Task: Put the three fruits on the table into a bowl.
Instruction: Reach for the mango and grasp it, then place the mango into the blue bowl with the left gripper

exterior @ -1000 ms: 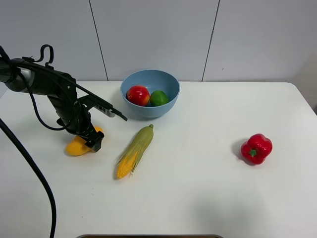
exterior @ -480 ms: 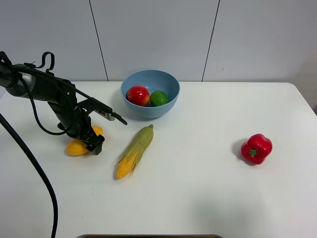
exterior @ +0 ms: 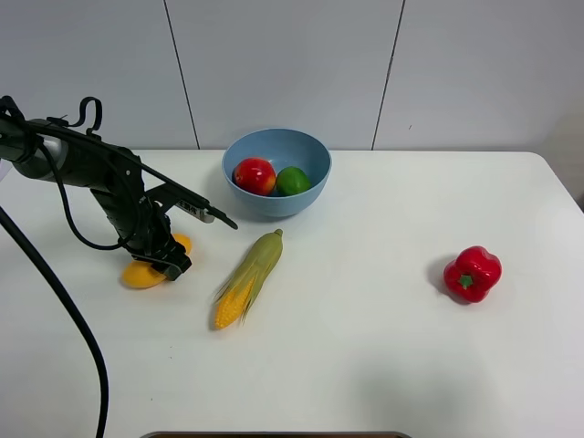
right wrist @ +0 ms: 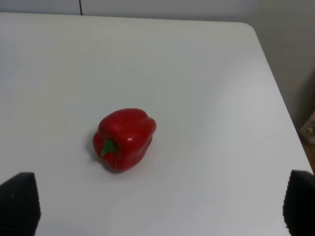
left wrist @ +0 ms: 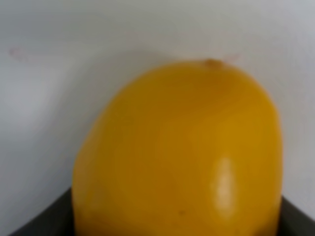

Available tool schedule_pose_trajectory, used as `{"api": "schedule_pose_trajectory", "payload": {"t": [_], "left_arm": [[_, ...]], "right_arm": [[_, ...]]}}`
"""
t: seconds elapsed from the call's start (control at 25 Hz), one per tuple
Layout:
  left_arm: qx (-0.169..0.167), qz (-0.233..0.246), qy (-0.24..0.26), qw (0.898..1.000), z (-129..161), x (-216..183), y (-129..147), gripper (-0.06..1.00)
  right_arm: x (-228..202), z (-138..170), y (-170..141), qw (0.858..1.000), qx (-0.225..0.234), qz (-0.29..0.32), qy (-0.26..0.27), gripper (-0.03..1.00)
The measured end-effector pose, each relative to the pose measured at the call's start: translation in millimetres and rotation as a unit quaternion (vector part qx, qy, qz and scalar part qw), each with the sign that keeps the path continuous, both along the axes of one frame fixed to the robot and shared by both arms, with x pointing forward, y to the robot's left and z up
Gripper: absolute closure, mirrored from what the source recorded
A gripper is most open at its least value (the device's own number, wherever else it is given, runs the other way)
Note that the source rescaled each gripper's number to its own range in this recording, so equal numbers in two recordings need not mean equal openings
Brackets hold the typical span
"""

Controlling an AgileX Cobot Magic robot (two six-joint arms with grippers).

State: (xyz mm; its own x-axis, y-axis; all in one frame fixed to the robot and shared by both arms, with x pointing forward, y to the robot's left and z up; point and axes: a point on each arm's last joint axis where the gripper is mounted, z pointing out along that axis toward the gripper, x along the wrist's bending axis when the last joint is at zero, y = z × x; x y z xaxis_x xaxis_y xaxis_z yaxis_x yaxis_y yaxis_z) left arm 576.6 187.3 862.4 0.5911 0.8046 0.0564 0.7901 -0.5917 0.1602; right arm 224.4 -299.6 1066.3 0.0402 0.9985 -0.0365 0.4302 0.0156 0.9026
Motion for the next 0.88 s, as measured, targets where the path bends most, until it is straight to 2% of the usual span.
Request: {"api": "schedule_pose_trajectory", "payload": {"t": [0.88], "left_arm": [[0.0, 0.004, 0.0, 1.0, 0.0, 0.0, 0.1, 0.91]], "right_arm": [[0.0, 0.0, 0.0, 1.0, 0.0, 0.0, 0.0, -0.03]]}}
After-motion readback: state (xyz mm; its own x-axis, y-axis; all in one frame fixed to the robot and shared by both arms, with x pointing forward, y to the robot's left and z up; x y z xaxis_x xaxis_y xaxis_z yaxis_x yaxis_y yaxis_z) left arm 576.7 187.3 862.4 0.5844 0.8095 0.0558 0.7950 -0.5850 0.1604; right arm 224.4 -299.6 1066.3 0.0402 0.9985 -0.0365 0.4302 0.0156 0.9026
